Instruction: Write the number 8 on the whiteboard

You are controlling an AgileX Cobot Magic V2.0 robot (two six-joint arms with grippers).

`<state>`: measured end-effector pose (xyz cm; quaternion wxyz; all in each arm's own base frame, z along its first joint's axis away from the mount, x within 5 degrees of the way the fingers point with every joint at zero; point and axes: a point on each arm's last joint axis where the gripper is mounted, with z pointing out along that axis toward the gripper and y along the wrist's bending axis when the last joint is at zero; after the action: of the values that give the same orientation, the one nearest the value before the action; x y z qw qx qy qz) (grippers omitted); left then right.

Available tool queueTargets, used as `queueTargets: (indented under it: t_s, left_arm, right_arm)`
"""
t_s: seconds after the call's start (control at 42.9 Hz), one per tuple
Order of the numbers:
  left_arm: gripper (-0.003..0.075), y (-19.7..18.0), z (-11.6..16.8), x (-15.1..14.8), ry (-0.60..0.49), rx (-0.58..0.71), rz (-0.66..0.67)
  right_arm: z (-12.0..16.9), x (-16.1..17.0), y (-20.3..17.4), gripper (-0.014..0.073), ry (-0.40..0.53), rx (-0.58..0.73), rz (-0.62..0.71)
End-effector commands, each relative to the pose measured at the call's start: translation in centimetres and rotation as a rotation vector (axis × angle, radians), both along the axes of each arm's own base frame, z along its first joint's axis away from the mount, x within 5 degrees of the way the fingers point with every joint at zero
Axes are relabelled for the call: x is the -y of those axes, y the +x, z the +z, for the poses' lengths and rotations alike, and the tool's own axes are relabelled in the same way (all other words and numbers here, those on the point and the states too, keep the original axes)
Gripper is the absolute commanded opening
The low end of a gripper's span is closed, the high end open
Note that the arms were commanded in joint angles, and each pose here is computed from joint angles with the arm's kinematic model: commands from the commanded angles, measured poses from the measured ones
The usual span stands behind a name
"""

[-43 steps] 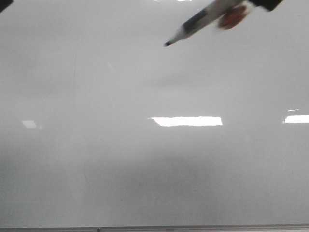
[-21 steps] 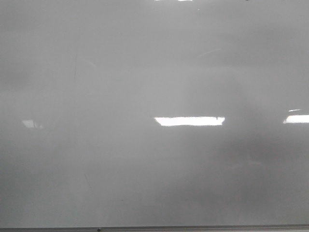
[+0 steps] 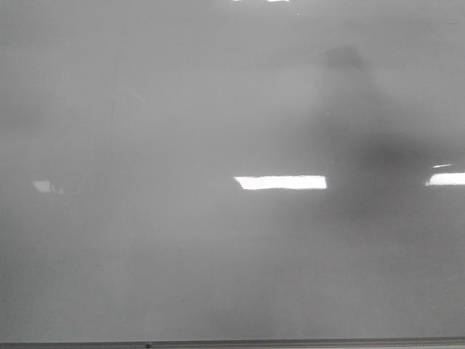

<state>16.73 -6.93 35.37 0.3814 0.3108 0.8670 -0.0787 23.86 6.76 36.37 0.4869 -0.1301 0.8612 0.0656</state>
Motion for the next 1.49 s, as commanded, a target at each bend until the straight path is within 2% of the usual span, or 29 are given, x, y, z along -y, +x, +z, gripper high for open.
queueTargets:
  t_s: [0.0,0.303,0.419,0.583,0.746,0.886,1.072,1.165,1.305,1.468]
  left_arm:
    - [0.0417,0.1,1.6,0.0,-0.065,0.095,0.025]
    - [0.0417,0.2,1.7,0.0,-0.069,0.107,0.028]
    - [0.0417,0.2,1.7,0.0,-0.068,0.107,0.027]
    - [0.0417,0.2,1.7,0.0,-0.068,0.107,0.027]
    - [0.0417,0.2,1.7,0.0,-0.068,0.107,0.027]
    - [0.0417,0.2,1.7,0.0,-0.068,0.107,0.027]
    - [0.0417,0.2,1.7,0.0,-0.068,0.107,0.027]
    - [0.0417,0.2,1.7,0.0,-0.066,0.108,0.026]
    - [0.0417,0.2,1.7,0.0,-0.066,0.108,0.026]
    - [0.0417,0.2,1.7,0.0,-0.066,0.108,0.026]
  right_arm:
    - [1.8,-0.3,1.0,-0.0061,0.031,0.126,0.002]
    - [1.6,-1.5,4.5,-0.0061,0.027,0.114,0.01]
    - [0.6,-3.1,5.3,-0.0061,-0.04,0.054,0.083]
    - [-0.6,-2.9,4.8,-0.0061,-0.125,-0.077,0.101]
    - [-1.2,-1.3,3.9,-0.0061,-0.139,-0.138,0.06]
    - [-3.4,-1.3,3.2,-0.0061,-0.14,-0.19,0.068]
    - [-4.8,-3.5,3.7,-0.0061,-0.115,-0.152,0.13]
    - [-4.6,-3.8,4.4,-0.0061,-0.107,-0.125,0.13]
    - [-2.7,-3.9,4.9,-0.0061,-0.092,-0.083,0.124]
    - [-1.1,-2.6,5.4,-0.0061,-0.09,-0.075,0.079]
